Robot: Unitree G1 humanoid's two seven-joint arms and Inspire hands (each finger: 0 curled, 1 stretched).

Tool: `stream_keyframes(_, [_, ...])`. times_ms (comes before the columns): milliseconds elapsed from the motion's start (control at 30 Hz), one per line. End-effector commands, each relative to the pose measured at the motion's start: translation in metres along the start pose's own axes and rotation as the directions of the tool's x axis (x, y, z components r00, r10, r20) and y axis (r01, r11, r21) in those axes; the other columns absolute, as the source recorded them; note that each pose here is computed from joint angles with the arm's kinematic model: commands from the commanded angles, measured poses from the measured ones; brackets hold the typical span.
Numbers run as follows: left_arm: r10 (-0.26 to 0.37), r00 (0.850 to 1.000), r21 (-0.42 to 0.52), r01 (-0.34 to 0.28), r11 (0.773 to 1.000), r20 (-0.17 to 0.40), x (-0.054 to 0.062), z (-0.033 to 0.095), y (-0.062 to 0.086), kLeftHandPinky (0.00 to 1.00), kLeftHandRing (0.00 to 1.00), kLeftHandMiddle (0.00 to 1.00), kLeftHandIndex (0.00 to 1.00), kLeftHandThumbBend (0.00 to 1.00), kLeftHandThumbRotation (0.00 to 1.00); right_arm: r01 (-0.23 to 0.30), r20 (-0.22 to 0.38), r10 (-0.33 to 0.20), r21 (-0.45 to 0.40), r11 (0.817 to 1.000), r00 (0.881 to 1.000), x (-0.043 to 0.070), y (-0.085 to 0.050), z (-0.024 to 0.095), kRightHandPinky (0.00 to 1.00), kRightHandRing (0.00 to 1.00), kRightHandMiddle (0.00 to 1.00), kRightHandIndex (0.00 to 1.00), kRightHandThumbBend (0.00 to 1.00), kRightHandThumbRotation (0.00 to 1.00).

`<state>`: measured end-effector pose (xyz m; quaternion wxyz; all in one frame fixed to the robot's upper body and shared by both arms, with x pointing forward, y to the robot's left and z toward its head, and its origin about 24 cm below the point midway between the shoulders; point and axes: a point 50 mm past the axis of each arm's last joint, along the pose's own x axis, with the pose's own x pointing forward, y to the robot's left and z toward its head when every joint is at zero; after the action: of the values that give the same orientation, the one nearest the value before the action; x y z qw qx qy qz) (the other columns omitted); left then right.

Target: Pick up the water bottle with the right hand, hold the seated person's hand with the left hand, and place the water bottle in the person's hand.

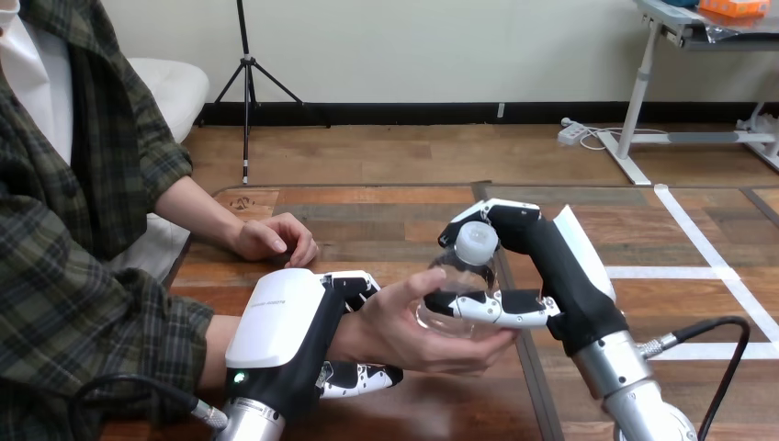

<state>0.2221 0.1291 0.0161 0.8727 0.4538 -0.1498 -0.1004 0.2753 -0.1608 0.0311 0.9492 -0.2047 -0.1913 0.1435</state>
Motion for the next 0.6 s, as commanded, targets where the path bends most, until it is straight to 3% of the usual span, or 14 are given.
stream_keyframes(0, [0.041, 0.997, -0.012, -0.041, 0.999, 0.068, 0.0135, 0.0117, 0.0085, 0.40, 0.43, 0.46, 0.46, 0.82, 0.00, 0.049, 0.100, -0.049, 0.002, 0.999, 0.994, 0.0127, -0.0130, 0.0167, 0.42, 0.43, 0.48, 0.50, 0.70, 0.00])
stream_keyframes(567, [0.043, 0.997, -0.007, -0.043, 0.999, 0.071, 0.0135, 0.0116, 0.0085, 0.40, 0.43, 0.46, 0.46, 0.82, 0.00, 0.043, 0.094, -0.043, 0.004, 0.999, 0.995, 0.0084, -0.0117, 0.0166, 0.42, 0.43, 0.48, 0.50, 0.69, 0.00])
